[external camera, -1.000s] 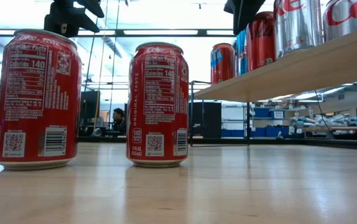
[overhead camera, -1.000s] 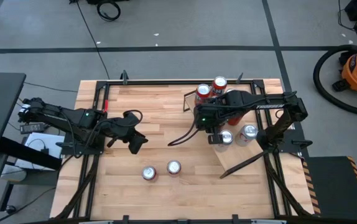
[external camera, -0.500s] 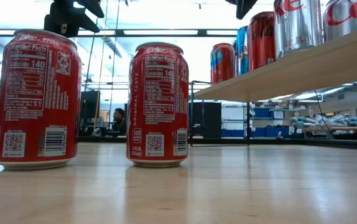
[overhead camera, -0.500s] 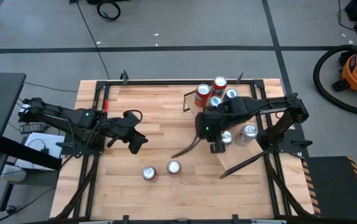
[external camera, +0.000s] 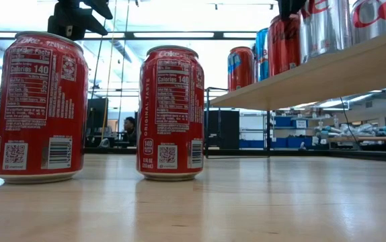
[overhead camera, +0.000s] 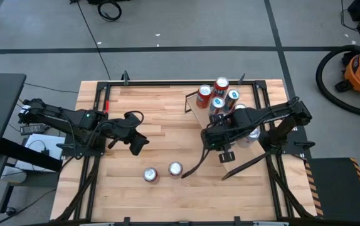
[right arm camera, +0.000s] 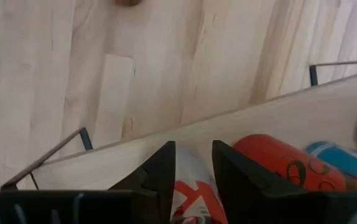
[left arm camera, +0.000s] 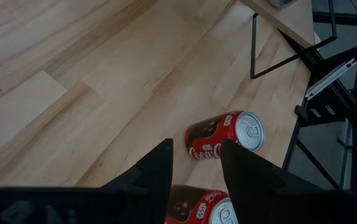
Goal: Place canned beverage on shelf
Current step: Adjust the white soda can on the shelf
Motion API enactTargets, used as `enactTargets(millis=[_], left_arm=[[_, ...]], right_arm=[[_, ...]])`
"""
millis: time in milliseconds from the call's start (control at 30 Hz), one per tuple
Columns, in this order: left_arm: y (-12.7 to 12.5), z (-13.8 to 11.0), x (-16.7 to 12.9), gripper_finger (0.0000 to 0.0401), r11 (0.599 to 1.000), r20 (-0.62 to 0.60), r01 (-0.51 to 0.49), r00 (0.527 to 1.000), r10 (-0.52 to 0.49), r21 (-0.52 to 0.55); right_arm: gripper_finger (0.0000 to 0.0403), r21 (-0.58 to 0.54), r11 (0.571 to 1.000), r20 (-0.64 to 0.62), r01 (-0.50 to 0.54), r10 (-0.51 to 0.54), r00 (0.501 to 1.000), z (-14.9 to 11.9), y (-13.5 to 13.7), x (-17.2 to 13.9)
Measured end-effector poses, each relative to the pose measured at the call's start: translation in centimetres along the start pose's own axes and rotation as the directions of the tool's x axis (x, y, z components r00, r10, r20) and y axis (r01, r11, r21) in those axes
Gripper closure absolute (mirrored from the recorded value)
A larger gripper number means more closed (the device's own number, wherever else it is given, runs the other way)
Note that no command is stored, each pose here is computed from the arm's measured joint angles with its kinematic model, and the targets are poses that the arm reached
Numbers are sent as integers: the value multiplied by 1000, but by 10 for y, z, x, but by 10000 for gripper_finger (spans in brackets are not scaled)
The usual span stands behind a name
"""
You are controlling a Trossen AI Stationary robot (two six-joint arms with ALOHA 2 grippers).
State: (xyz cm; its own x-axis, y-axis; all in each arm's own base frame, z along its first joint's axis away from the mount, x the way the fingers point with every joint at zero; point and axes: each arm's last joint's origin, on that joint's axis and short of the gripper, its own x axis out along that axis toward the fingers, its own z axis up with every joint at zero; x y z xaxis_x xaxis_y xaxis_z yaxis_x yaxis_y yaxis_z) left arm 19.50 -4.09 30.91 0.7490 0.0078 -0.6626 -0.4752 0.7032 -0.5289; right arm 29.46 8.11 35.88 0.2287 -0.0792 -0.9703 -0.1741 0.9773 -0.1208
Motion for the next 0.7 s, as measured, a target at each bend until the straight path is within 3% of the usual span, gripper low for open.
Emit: enactTargets(millis=[567,700], left_arm=[[0,0,0,257,1000,3,-2,1000,2,0],[0,0,0,257,1000,3,-2,1000,2,0]], right_arm=[[289,-10,1000,-51,1,-2,999,-5,-1,1],[289,-25,997,-16,-67,66,998,-1,3,1]])
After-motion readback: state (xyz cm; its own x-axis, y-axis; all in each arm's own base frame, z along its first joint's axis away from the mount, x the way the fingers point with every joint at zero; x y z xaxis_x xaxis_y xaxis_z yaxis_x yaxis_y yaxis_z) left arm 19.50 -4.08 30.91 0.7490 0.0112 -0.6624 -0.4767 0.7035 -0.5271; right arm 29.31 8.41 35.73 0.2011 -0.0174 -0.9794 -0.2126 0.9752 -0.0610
